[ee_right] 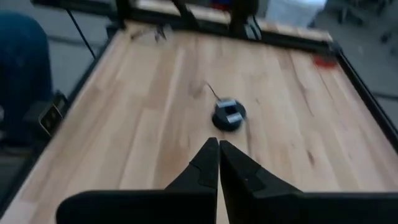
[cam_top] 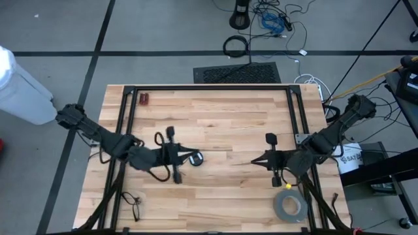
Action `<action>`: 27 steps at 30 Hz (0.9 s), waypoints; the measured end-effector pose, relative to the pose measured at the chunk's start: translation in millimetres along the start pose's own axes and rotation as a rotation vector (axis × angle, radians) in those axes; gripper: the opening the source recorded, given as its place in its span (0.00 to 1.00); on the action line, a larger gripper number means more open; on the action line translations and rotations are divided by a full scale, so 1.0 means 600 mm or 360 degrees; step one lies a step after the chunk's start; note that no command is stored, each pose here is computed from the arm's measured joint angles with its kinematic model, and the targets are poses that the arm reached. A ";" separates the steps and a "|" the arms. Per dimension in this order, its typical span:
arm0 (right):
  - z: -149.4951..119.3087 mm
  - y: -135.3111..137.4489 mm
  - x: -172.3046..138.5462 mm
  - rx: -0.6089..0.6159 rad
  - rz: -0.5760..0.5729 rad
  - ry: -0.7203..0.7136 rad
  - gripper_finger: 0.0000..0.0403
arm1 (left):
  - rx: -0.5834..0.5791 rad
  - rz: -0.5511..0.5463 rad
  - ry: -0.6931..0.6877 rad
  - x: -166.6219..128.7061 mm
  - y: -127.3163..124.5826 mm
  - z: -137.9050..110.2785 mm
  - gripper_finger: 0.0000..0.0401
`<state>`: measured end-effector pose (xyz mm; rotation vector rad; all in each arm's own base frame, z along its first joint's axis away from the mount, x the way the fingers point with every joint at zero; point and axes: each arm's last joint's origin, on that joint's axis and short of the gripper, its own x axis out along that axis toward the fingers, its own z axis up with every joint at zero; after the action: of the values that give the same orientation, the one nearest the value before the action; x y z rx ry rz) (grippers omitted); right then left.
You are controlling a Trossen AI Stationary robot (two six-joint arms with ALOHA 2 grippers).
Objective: Coil cords
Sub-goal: Return to Home Position
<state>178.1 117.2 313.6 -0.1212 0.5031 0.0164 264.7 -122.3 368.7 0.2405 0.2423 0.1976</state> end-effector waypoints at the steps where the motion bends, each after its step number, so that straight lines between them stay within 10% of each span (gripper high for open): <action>1: -0.012 0.000 0.004 0.0011 0.0015 -0.0057 0.00 | 0.0007 -0.0004 -0.0042 0.009 0.005 -0.003 0.01; 11: -0.123 -0.014 0.053 0.0096 0.0185 -0.0354 0.00 | -0.0012 -0.0154 -0.0103 0.077 0.079 -0.105 0.01; 27: -0.241 -0.057 0.089 0.0209 0.0195 -0.0538 0.00 | -0.0312 -0.0113 -0.0233 -0.040 0.127 -0.253 0.00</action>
<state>157.1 65.3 165.9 0.0416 0.1725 0.1218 189.7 -23.3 250.2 0.0513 0.0852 0.1314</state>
